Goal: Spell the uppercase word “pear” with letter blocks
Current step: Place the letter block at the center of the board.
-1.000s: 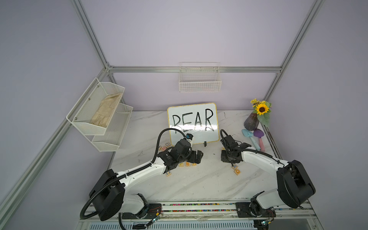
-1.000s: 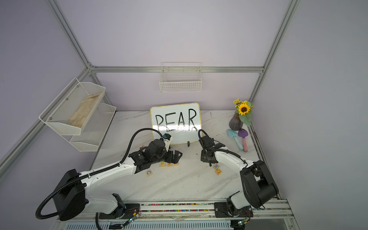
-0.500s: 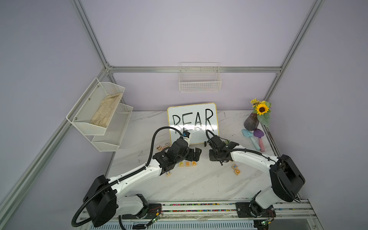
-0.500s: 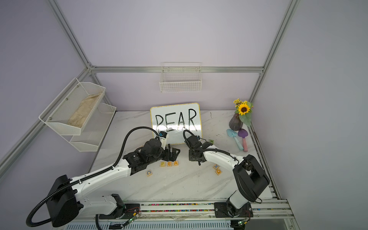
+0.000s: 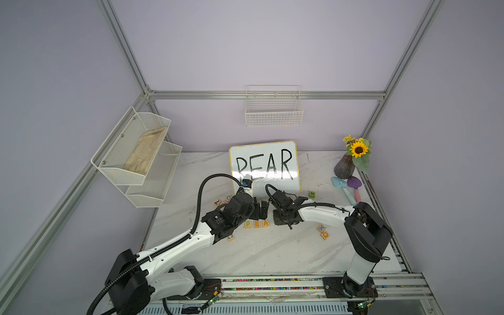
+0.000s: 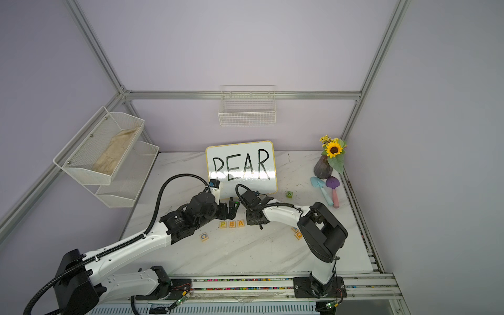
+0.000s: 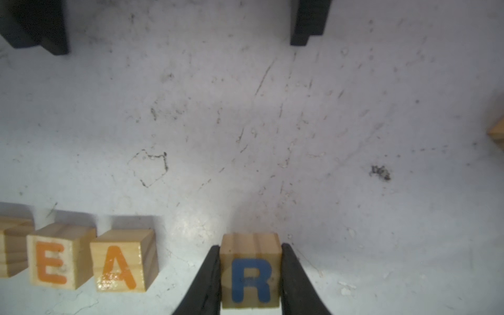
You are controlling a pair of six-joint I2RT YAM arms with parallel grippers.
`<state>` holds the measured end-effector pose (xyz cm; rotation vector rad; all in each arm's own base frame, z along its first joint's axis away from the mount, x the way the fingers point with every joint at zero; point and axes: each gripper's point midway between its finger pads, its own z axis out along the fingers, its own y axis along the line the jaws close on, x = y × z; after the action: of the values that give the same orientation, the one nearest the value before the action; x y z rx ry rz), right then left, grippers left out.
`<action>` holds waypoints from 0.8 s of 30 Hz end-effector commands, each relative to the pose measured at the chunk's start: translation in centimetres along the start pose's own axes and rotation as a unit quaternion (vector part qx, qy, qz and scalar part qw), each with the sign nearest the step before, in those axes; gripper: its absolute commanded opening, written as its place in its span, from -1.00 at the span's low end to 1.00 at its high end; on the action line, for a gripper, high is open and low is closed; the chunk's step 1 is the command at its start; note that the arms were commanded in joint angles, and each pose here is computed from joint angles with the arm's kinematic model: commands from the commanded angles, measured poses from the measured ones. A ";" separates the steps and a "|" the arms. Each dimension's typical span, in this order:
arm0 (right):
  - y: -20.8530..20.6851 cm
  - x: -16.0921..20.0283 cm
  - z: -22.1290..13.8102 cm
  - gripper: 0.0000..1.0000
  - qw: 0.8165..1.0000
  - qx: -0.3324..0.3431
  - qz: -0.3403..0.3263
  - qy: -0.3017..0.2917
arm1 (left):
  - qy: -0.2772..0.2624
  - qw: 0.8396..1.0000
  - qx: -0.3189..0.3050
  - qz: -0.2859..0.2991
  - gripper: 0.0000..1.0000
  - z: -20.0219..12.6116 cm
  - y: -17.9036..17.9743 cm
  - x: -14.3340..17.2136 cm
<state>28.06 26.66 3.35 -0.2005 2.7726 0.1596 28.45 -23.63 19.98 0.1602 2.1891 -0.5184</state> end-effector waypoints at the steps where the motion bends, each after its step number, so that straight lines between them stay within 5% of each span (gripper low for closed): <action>1: 1.1 -0.2 0.3 -0.44 1.000 -0.006 -0.002 0.000 | -0.010 1.000 -0.026 -0.011 1.00 -0.5 1.6 0.6; 24: 2.9 0.8 1.1 -0.43 0.999 -0.003 -0.026 0.022 | -0.017 0.999 -0.044 -0.022 1.00 -1.3 3.0 1.0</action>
<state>27.90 29.42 2.72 -0.2639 2.7827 0.1830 27.91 -21.19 19.72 0.0970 2.1866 -0.4500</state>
